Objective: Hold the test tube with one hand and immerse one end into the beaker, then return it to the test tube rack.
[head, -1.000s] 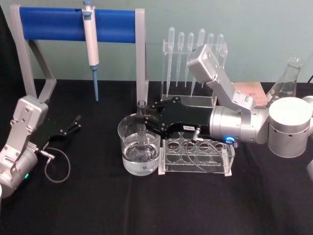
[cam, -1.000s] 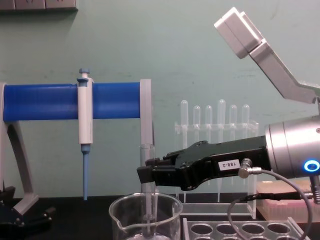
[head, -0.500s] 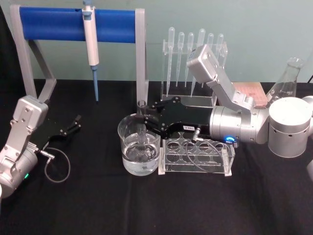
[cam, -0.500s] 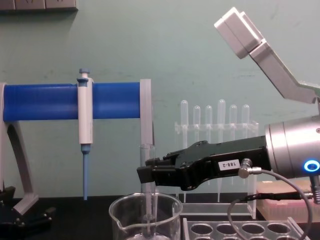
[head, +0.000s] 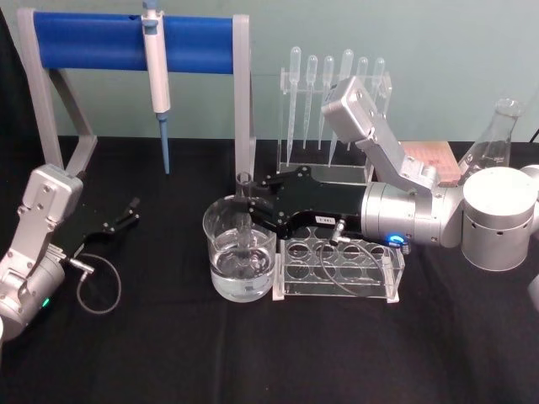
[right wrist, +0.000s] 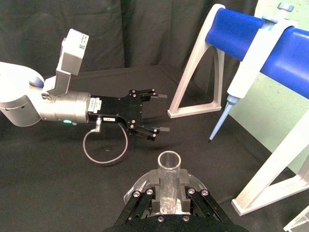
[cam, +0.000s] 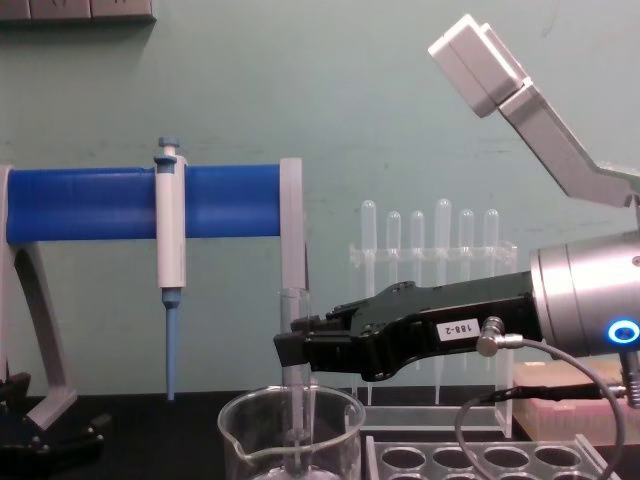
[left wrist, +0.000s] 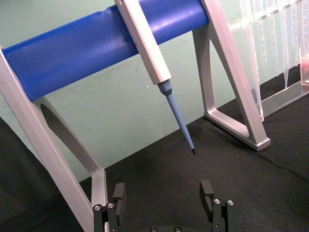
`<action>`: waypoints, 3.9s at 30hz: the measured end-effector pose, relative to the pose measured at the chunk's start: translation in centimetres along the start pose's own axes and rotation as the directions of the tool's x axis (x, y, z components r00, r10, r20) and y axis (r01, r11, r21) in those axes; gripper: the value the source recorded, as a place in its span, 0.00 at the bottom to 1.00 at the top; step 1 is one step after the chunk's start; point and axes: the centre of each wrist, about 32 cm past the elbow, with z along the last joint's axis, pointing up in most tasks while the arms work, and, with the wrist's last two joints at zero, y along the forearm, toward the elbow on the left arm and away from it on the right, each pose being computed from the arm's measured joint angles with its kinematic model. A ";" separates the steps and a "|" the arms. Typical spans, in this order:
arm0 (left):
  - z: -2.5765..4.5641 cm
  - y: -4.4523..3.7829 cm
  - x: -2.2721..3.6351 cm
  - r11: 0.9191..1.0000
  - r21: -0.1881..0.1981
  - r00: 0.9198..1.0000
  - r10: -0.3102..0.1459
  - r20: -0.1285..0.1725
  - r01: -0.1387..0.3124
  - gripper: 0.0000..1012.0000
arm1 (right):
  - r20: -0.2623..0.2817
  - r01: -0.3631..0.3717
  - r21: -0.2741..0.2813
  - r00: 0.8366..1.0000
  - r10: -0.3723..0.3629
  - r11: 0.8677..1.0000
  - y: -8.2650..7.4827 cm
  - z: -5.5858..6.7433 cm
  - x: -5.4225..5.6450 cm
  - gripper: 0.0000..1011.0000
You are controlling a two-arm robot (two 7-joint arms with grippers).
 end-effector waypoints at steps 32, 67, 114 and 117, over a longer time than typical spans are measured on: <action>0.00 0.00 0.00 1.000 0.000 1.000 0.000 0.000 0.000 0.99 | 0.000 0.000 0.000 1.000 0.000 1.000 0.0 0.0 0.0 0.22; 0.00 0.00 0.00 1.000 0.000 1.000 0.000 0.000 0.000 0.99 | 0.000 0.000 0.000 1.000 0.000 1.000 0.0 0.0 0.0 0.22; 0.00 0.00 0.00 1.000 0.000 1.000 0.000 0.000 0.000 0.99 | 0.001 -0.002 0.001 1.000 0.002 1.000 0.0 0.0 0.0 0.22; 0.00 0.00 0.00 1.000 0.000 1.000 0.000 0.000 0.000 0.99 | 0.014 -0.011 0.009 1.000 0.011 1.000 0.0 0.4 0.0 0.22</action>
